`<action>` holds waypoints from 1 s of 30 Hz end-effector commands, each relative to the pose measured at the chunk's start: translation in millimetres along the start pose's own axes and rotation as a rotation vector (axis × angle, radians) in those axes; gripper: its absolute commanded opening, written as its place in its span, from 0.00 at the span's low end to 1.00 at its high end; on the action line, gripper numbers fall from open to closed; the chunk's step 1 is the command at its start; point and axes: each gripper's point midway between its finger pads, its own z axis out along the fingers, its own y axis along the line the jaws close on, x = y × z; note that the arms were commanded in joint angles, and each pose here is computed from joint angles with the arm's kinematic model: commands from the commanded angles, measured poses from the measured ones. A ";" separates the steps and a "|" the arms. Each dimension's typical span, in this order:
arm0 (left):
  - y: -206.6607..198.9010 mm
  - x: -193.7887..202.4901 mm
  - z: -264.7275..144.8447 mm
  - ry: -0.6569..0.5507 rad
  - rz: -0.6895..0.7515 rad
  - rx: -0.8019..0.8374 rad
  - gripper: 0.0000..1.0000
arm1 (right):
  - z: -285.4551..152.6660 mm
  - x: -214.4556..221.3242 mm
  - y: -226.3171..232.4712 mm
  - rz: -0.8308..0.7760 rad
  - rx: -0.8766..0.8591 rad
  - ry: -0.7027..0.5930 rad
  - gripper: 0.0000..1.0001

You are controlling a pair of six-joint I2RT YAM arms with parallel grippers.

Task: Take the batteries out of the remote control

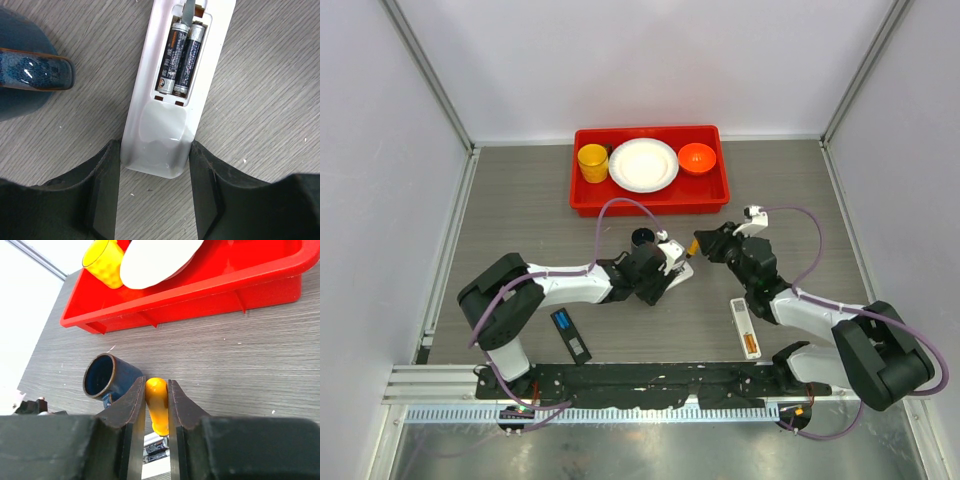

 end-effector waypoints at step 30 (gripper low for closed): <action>3.8 14.9 0.1 0.043 0.000 -0.010 0.00 | -2.5 -43.4 4.8 -0.068 0.080 -0.066 0.01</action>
